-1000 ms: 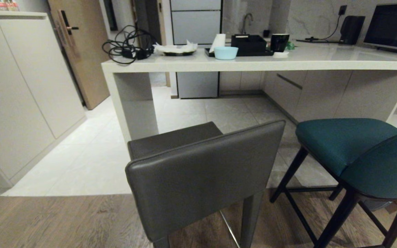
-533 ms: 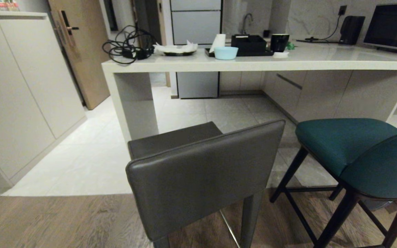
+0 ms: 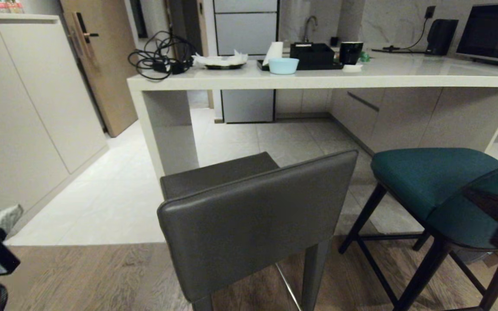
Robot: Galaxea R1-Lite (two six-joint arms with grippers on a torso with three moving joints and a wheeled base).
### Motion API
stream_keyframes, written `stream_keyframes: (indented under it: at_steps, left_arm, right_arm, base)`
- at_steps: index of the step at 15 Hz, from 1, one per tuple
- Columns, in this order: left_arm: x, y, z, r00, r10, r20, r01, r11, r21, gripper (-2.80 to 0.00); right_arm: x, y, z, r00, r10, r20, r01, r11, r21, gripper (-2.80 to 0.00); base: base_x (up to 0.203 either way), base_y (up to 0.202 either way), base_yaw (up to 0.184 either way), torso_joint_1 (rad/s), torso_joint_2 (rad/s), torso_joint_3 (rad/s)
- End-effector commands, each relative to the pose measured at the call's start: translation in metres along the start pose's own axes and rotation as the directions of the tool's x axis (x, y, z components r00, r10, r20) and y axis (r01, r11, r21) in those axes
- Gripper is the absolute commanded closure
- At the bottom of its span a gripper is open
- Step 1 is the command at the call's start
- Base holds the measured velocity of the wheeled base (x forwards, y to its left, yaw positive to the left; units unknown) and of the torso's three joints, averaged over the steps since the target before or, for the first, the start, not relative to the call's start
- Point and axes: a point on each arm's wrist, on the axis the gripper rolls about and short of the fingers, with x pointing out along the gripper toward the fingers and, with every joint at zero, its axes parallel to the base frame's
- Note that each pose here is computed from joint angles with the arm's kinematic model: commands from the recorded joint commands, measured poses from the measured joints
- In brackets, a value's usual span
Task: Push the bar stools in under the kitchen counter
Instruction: Push the gray chair back under the dining table
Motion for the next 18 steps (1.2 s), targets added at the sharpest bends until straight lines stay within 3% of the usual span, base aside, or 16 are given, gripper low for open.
stream_keyframes:
  at_steps: [1, 3, 5, 8, 11, 14, 18]
  left_arm:
    - [0.047, -0.033, -0.025, 0.993, 0.02, -0.114, -0.025, 0.999, -0.045, 0.0]
    - [0.051, -0.065, -0.036, 0.994, 0.022, -0.106, -0.032, 0.995, -0.097, 0.0]
    - [0.048, -0.083, -0.041, 0.995, 0.019, -0.093, -0.031, 0.99, -0.134, 0.0]
    - [0.04, -0.087, -0.051, 0.992, -0.011, -0.125, -0.004, 0.993, -0.12, 0.0]
    - [0.042, -0.089, -0.063, 0.985, -0.01, -0.173, -0.005, 0.996, -0.087, 0.0]
    - [0.048, -0.095, -0.072, 0.978, -0.009, -0.207, -0.003, 0.998, -0.058, 0.0]
    - [0.06, -0.108, -0.073, 0.978, -0.016, -0.208, 0.004, 0.998, -0.059, 0.0]
  right_arm:
    - [0.08, -0.009, -0.006, 0.999, 0.046, -0.008, -0.045, 0.997, 0.058, 0.0]
    - [0.118, -0.012, -0.003, 0.996, 0.09, 0.028, -0.092, 0.991, 0.102, 0.0]
    - [0.15, -0.015, -0.012, 0.991, 0.133, 0.031, -0.136, 0.984, 0.119, 0.0]
    - [0.19, -0.015, -0.034, 0.966, 0.253, 0.053, -0.258, 0.96, 0.113, 0.0]
    - [0.221, 0.004, -0.054, 0.923, 0.381, 0.054, -0.384, 0.917, 0.106, 0.0]
    - [0.247, 0.019, -0.058, 0.899, 0.429, 0.081, -0.436, 0.895, 0.098, 0.0]
    - [0.255, 0.026, -0.05, 0.875, 0.469, 0.118, -0.484, 0.852, 0.199, 0.0]
  base:
    - [0.0, 0.0, 0.0, 0.0, 0.0, 0.0]
    - [0.0, 0.0, 0.0, 0.0, 0.0, 0.0]
    - [0.0, 0.0, 0.0, 0.0, 0.0, 0.0]
    - [0.0, 0.0, 0.0, 0.0, 0.0, 0.0]
    - [0.0, 0.0, 0.0, 0.0, 0.0, 0.0]
    - [0.0, 0.0, 0.0, 0.0, 0.0, 0.0]
    - [0.0, 0.0, 0.0, 0.0, 0.0, 0.0]
